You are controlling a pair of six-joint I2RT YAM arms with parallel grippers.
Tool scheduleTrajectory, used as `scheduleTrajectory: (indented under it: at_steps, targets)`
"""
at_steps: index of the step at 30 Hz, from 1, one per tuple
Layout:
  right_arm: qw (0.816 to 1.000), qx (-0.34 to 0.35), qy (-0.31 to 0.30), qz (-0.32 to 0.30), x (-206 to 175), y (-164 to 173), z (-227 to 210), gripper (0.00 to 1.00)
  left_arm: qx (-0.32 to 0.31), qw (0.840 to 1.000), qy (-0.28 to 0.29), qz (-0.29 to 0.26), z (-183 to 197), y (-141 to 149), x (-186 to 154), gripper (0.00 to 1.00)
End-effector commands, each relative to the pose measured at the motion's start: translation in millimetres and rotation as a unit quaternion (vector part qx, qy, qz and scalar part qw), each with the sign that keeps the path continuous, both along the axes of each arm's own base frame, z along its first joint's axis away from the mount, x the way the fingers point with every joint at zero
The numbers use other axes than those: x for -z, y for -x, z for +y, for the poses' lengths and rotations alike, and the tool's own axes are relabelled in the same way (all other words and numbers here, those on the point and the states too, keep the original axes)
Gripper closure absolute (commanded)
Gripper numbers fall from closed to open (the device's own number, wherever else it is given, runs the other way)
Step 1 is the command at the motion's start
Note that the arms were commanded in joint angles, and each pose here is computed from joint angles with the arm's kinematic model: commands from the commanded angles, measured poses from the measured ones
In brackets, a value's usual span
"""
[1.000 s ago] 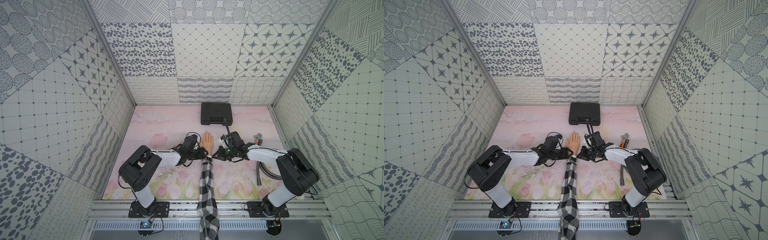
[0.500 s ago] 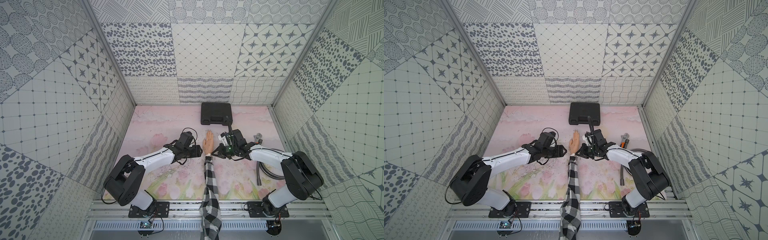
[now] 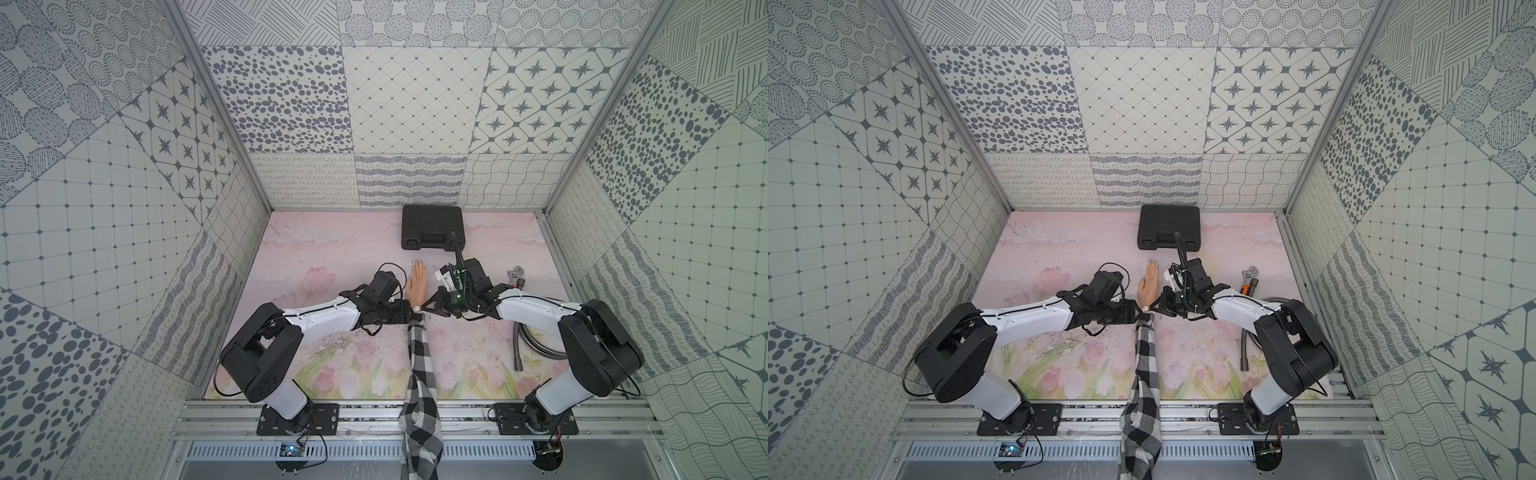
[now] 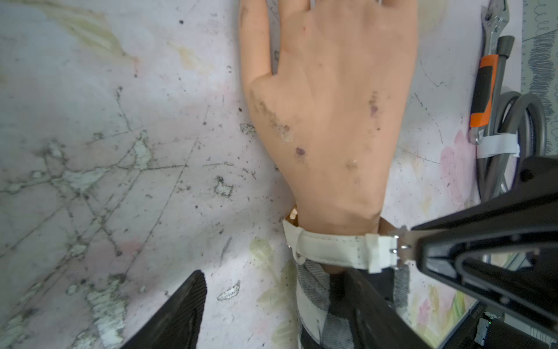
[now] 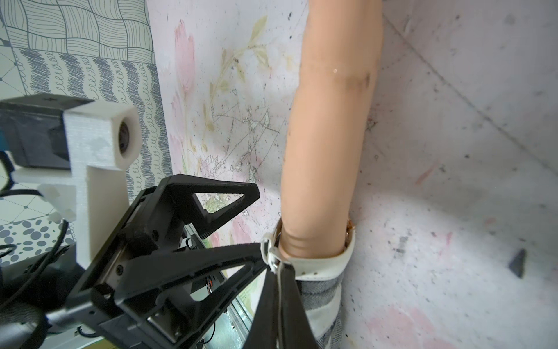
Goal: Take off the watch
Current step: Untie the watch from the hand.
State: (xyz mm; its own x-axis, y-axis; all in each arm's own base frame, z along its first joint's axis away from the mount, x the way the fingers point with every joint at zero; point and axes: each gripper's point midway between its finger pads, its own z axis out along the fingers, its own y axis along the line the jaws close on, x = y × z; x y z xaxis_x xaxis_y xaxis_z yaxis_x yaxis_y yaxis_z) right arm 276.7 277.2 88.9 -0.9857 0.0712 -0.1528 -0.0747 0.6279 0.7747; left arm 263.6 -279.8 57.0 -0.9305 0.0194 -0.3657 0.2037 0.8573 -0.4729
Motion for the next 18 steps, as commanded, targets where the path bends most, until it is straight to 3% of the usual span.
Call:
scheduleTrajectory:
  at_steps: [1, 9, 18]
  targets:
    - [0.999, 0.000, -0.028, -0.037, -20, -17, 10, 1.00, -0.002, 1.000, 0.009, -0.020, -5, -6, -14, 0.27]
    - [0.999, 0.001, -0.025, -0.034, -16, -16, 9, 1.00, -0.007, 0.998, 0.030, -0.052, -6, -11, -42, 0.27]
    - [0.999, 0.002, -0.028, -0.035, -17, -17, 10, 1.00, 0.000, 1.000, 0.013, -0.026, -16, -14, -16, 0.27]
